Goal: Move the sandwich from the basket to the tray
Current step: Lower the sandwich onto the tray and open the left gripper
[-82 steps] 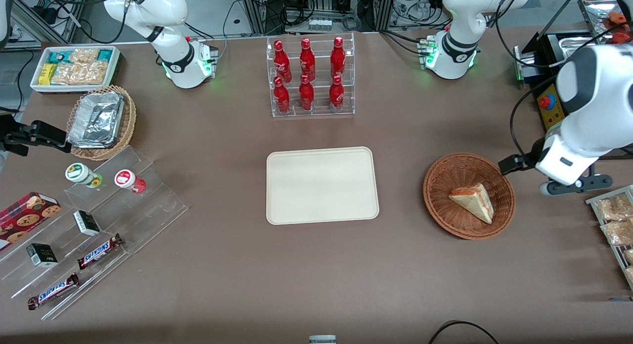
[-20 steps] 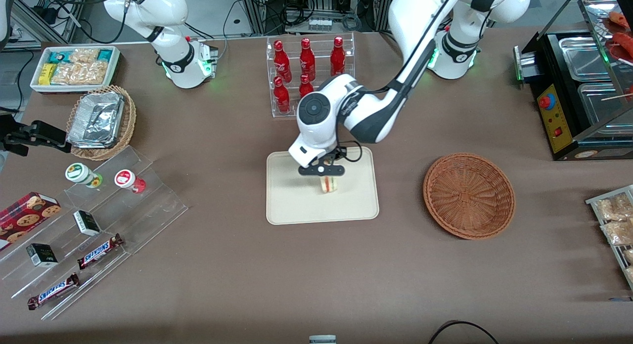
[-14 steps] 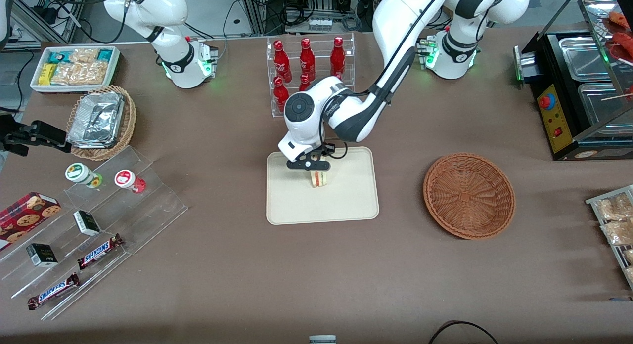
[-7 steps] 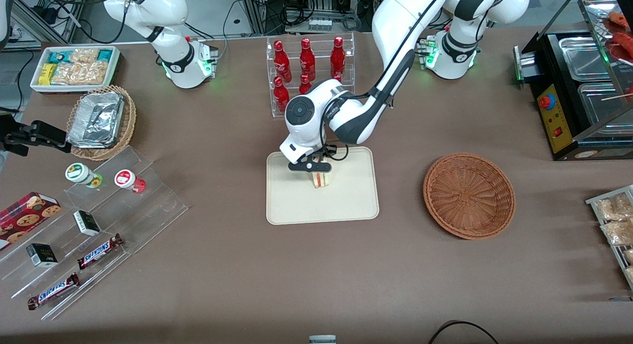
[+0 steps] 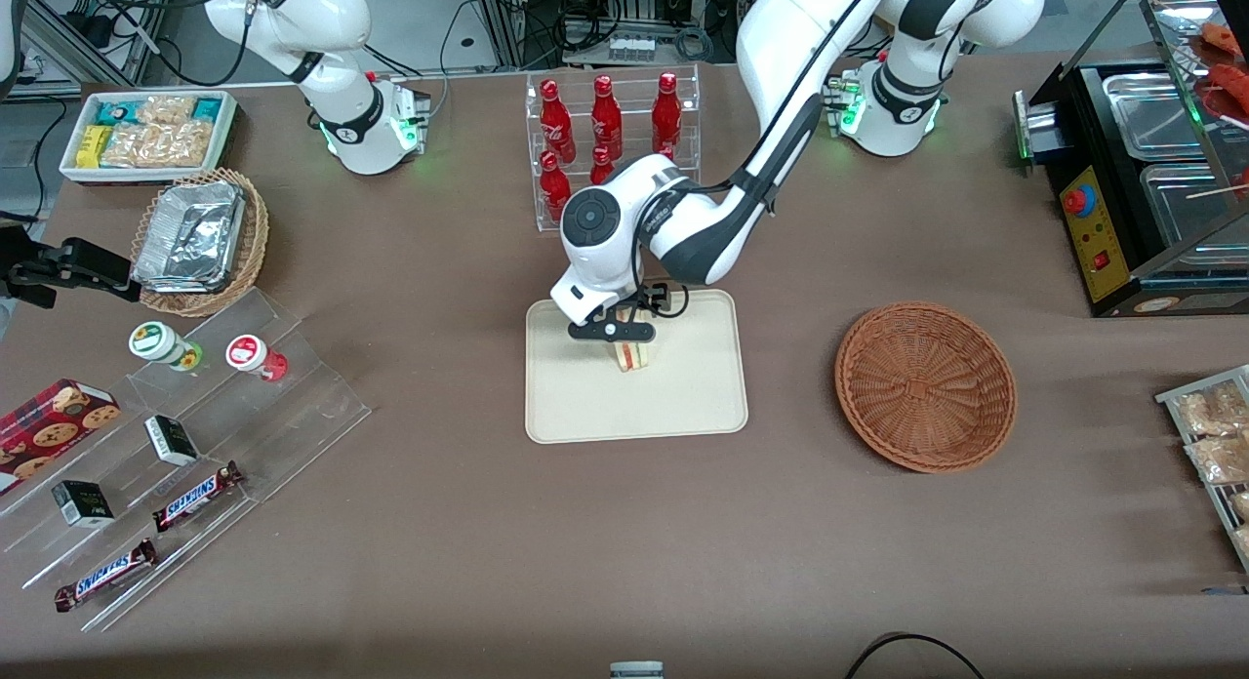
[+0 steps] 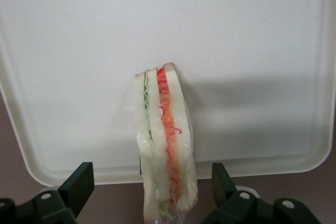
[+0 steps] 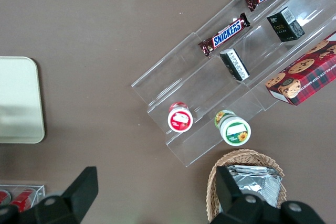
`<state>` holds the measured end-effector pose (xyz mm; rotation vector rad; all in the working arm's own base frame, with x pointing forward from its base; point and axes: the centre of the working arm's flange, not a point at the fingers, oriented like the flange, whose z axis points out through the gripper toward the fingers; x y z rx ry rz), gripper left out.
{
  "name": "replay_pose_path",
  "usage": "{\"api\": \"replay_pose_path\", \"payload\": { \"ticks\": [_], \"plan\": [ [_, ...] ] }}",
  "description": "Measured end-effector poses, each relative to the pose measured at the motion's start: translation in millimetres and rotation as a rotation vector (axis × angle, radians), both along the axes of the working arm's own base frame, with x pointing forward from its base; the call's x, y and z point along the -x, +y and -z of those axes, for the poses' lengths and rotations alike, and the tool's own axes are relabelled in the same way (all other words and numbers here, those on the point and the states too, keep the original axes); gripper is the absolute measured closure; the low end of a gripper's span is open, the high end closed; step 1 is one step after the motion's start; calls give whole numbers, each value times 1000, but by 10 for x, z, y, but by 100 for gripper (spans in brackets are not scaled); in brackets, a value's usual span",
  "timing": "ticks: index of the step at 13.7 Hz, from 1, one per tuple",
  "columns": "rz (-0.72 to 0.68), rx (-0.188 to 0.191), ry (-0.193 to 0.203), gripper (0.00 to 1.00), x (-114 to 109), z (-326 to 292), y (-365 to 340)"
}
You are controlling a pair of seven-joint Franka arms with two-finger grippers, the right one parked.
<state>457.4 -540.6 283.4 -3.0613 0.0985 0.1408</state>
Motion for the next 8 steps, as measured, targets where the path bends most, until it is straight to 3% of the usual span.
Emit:
{"api": "replay_pose_path", "payload": {
  "ticks": [8],
  "plan": [
    [-126,1,-43,0,-560,-1494,658]
  ]
}}
